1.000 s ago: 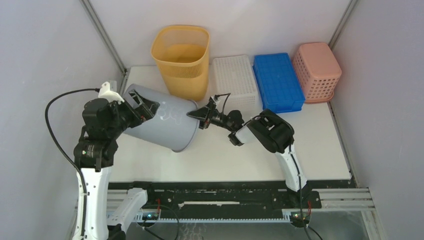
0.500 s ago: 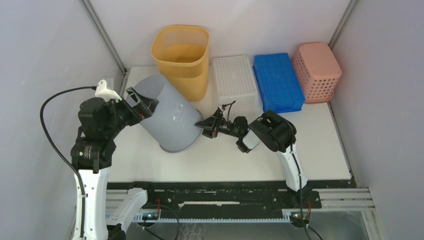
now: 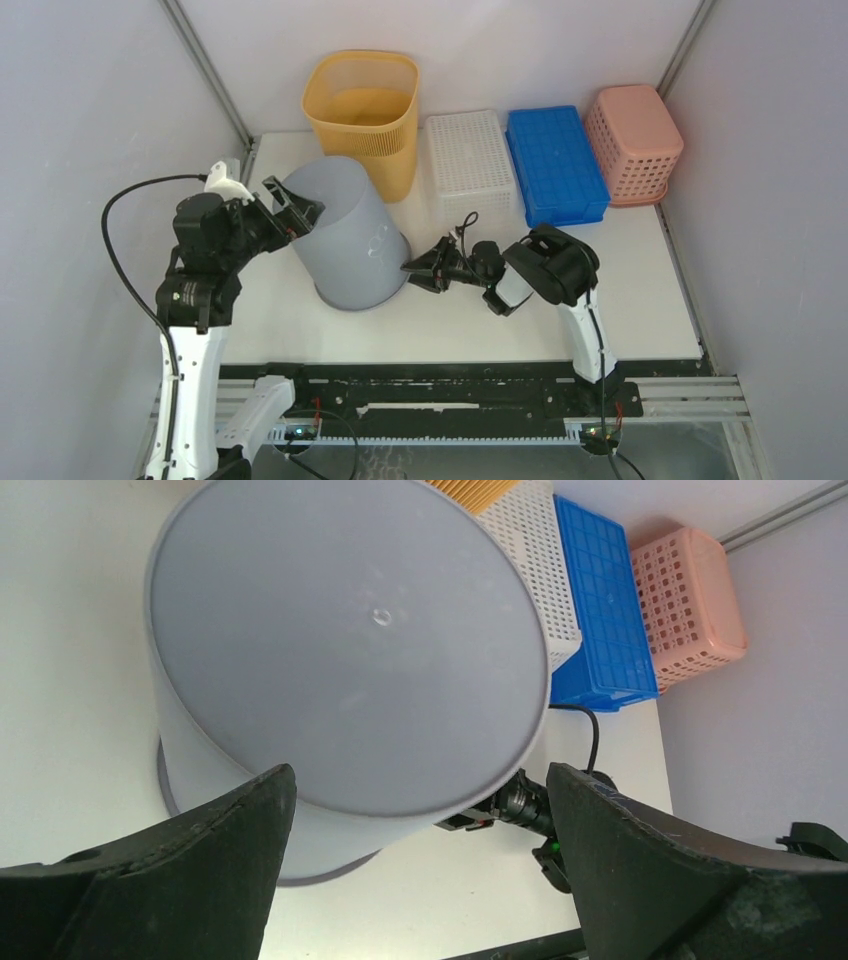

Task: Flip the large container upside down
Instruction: Turn the container upside down at the center of the board.

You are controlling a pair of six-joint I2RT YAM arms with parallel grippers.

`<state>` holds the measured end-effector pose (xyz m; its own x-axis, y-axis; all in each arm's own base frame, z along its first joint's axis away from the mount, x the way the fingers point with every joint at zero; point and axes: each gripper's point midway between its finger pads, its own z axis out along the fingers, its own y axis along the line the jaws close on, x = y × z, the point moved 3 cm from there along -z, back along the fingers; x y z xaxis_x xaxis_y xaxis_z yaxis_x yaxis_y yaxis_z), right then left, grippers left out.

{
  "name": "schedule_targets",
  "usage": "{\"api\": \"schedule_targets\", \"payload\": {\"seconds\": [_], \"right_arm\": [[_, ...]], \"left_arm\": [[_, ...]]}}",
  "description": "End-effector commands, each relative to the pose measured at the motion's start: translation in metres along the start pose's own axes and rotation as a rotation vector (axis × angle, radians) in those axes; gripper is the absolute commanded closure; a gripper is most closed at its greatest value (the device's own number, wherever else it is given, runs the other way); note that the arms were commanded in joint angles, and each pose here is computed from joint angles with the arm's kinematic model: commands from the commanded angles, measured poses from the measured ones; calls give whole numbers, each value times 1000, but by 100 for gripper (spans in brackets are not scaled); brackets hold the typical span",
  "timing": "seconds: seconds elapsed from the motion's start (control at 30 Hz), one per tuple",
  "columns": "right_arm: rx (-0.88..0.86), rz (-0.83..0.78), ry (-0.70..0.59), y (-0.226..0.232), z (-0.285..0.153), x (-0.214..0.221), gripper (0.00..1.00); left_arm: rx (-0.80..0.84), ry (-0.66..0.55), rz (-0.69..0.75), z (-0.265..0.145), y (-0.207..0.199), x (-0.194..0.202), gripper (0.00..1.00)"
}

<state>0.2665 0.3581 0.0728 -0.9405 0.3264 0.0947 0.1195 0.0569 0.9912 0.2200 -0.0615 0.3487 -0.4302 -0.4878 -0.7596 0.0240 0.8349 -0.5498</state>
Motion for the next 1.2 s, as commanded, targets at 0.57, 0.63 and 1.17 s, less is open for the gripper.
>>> {"api": "schedule_targets", "payload": {"seconds": [0.57, 0.63, 1.17], "right_arm": [[288, -114, -62, -12, -30, -9, 45], [305, -159, -53, -7, -34, -6, 45], [424, -544, 148, 48, -83, 33, 43]], "left_arm": [[5, 18, -16, 16, 10, 13, 0], [5, 17, -13, 16, 10, 13, 0], [-26, 50, 13, 21, 19, 20, 0]]}}
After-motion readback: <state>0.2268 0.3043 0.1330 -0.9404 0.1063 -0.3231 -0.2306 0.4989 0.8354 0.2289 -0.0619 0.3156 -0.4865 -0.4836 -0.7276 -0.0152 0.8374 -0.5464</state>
